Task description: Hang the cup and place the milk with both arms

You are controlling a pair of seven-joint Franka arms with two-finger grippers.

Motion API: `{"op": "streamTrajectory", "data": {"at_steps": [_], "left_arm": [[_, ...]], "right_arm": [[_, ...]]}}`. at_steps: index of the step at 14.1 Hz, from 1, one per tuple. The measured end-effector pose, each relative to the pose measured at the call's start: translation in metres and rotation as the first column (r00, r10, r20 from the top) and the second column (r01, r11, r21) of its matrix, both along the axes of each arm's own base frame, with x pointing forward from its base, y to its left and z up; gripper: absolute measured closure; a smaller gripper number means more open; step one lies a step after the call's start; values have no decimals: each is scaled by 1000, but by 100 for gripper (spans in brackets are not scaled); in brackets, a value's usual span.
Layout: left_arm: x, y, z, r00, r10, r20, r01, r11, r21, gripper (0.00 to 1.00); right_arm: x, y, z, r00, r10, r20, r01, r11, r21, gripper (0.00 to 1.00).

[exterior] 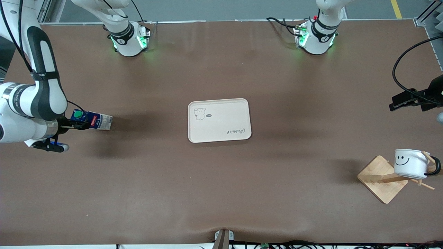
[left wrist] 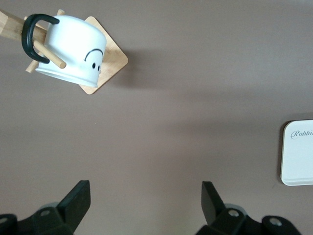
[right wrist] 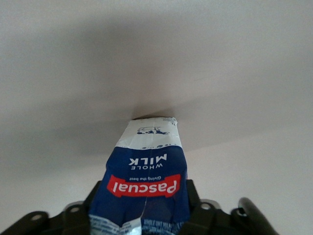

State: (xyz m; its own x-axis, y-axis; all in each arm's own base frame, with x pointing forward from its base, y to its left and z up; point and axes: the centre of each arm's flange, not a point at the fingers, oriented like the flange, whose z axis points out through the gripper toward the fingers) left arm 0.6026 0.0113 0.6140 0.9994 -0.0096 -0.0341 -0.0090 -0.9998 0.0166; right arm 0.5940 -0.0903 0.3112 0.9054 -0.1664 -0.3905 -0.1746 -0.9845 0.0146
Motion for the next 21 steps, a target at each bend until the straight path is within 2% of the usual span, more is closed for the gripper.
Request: {"op": "streamTrajectory", "data": {"at_steps": [2,3,10,15,18,21], "left_arm": [[0,-8,2,1000,-10,5,10,1000,-2,0],[0,-12,4,1000,-12,8,12,1000,-4,0],[-5,-17,22,999,-12,40,11,1000,2,0],[-26,-55,50,997,-22,70,20,999,31,0],[-41,-75,55,999,-3,41,1,998,56,0],[-50,-77,56,999,17,31,-18,999,44,0]], "right_arm": [[0,1,-3,1000,2,-4,-2,1000,1,4],[0,2,-3,1000,3,-4,-3,1000,1,0],[1,2,-2,1000,20,1,-20,1000,8,0],[3,2,0,1000,28,8,-28,1000,10,0],[10,3,10,999,36,35,-36,999,7,0],[25,16,39,995,62,75,-62,998,4,0]]}}
